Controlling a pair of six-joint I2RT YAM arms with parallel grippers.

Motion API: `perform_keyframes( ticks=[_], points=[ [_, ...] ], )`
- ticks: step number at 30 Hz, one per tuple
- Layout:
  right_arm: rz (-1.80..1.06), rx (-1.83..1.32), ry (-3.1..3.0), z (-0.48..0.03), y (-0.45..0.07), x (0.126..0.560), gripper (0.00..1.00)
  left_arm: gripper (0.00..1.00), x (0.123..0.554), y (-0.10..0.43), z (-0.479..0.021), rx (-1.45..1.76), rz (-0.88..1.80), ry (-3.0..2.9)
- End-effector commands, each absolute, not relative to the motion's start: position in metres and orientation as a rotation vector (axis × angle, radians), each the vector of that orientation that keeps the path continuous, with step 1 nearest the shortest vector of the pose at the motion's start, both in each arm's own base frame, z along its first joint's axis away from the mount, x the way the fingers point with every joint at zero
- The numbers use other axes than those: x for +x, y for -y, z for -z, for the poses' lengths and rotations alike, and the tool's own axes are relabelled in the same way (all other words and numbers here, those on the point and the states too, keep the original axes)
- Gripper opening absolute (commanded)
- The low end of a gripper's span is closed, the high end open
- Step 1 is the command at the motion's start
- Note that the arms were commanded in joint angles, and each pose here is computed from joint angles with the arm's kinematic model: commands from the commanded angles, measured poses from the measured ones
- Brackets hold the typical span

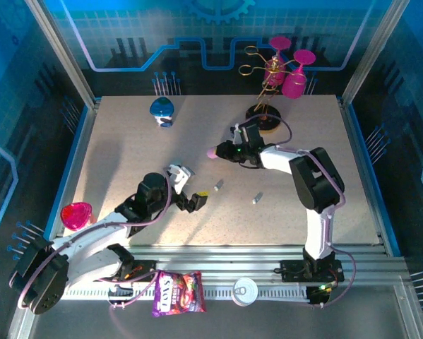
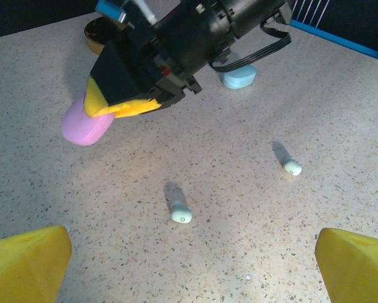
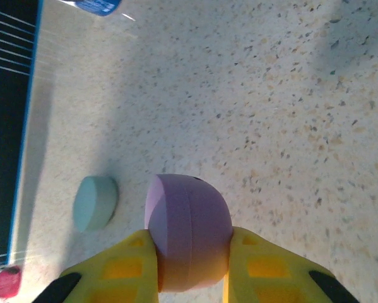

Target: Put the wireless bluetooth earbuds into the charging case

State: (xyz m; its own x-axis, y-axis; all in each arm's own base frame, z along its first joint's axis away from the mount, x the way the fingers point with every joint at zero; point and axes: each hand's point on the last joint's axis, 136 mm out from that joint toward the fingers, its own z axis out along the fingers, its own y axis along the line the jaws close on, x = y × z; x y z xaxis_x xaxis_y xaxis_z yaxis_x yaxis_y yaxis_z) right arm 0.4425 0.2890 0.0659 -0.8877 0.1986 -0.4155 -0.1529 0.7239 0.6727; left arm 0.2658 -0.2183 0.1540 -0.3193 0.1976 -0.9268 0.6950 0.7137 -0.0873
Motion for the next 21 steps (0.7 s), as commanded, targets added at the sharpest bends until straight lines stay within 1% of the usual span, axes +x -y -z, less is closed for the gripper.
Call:
perform_keyframes(
  ticks=[1,4,8,14,20,21],
  points=[
    [-0.94,-0.005,-2.501,-0.051,-0.296,0.447,0.21,0.99,0.267,0.217,-0.153,0.682,0.58,-1.885],
    [-0.922,-0.005,-2.516,-0.044,-0.295,0.449,0.26,0.99,0.267,0.218,-0.154,0.681,0.585,-1.885],
    [-0.883,-0.03,-2.511,-0.05,-0.288,0.449,0.37,0.99,0.268,0.219,-0.155,0.68,0.586,-1.881],
    [-0.778,-0.072,-2.459,-0.081,-0.26,0.445,0.59,1.0,0.27,0.22,-0.161,0.656,0.602,-1.871],
    [-0.662,-0.192,-2.39,-0.112,-0.233,0.423,0.81,0.99,0.295,0.195,-0.154,0.524,0.506,-1.991],
    [-0.654,-0.22,-2.374,-0.117,-0.231,0.417,0.83,0.99,0.301,0.19,-0.154,0.503,0.49,-2.022]
  ],
)
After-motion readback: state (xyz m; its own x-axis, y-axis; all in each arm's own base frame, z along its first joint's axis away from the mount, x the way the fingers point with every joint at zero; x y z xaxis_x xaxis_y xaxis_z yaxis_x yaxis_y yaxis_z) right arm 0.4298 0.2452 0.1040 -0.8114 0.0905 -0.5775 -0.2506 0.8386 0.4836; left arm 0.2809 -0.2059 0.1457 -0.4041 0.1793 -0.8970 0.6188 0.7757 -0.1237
